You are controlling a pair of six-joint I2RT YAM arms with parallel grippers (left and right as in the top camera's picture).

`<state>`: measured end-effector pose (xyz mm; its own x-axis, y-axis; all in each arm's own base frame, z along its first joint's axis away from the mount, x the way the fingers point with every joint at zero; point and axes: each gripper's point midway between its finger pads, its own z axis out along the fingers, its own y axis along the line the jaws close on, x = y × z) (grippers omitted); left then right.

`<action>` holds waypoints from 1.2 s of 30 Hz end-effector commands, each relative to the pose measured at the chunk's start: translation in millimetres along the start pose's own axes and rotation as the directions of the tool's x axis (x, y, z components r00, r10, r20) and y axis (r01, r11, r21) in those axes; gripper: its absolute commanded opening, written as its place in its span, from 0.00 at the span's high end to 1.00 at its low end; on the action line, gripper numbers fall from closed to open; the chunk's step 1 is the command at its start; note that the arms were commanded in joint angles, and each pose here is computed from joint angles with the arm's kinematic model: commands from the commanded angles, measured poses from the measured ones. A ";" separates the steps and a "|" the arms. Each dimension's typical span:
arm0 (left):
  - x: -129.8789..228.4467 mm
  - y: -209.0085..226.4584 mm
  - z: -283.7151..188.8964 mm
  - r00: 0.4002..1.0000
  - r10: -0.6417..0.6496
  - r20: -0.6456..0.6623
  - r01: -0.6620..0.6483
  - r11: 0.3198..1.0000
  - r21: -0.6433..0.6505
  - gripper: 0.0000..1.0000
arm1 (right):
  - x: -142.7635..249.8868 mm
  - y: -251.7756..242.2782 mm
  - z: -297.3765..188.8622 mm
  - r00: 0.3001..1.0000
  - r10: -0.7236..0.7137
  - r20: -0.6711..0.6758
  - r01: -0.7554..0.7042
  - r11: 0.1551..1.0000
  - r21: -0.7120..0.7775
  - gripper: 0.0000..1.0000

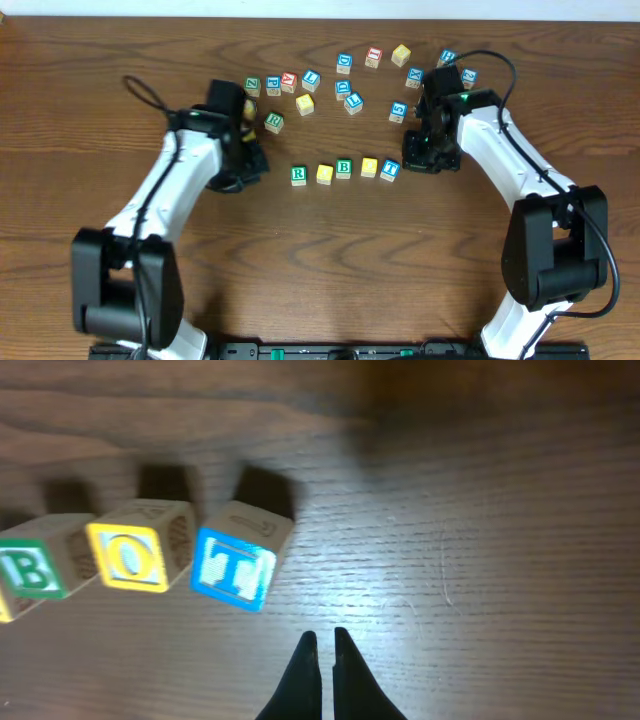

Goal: Spell out ROBOT

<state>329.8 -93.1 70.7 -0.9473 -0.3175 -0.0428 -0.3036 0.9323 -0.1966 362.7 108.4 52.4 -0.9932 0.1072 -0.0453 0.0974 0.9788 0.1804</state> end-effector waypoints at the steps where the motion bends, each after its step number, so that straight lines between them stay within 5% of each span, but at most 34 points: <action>1: 5.5 1.8 15.7 0.999 0.013 -0.050 -0.014 1.000 -0.015 0.93 | 7.7 -3.1 11.5 0.999 0.044 -0.028 -0.044 0.999 0.003 0.99; 36: 8.2 -22.4 72.0 0.993 -0.057 -0.101 0.057 0.998 -0.005 0.93 | -1.8 10.5 50.0 0.991 0.119 0.063 -0.110 0.985 -0.131 0.99</action>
<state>341.2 -124.1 14.0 -0.9394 -0.3416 0.0292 -0.3406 0.9201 -0.1935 370.3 124.3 9.3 -0.9686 0.2291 -0.0965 0.1901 0.9328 0.3062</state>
